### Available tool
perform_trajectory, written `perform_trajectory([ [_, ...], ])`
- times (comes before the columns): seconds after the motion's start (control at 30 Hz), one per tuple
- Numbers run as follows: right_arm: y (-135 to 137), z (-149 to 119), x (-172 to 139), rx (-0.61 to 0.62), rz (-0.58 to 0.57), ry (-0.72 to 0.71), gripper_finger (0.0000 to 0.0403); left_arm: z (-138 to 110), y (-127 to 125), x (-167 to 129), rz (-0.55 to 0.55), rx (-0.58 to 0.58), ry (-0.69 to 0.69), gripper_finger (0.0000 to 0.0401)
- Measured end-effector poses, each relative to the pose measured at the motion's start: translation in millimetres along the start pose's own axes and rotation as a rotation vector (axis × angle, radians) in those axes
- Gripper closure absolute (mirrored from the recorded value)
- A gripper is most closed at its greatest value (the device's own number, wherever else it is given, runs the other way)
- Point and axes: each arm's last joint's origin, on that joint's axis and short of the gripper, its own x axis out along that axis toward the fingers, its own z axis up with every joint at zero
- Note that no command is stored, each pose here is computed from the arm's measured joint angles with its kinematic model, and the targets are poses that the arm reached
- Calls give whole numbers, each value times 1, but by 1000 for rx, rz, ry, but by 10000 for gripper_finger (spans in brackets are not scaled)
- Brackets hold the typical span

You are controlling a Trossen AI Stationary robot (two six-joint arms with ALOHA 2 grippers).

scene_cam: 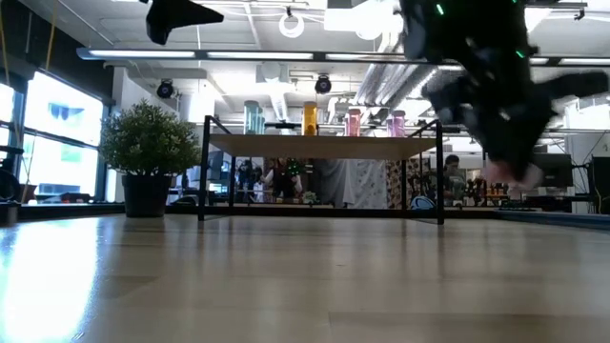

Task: Pick and place medicine bottles onto shelf by color
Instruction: Put the pink pill bottle on the shelf aligned with the other pink pill bottles

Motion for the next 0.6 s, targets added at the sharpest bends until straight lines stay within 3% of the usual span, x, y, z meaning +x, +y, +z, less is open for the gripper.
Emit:
perform_trajectory([
  [0.3, -11, 36, -80, 14, -153, -330, 335, -15, -8, 17, -109, -228, 147, 146],
  [0.6, -2, 49, -136, -133, -339, -545, 334, -27, -20, 36, -251, -457, 269, 146],
])
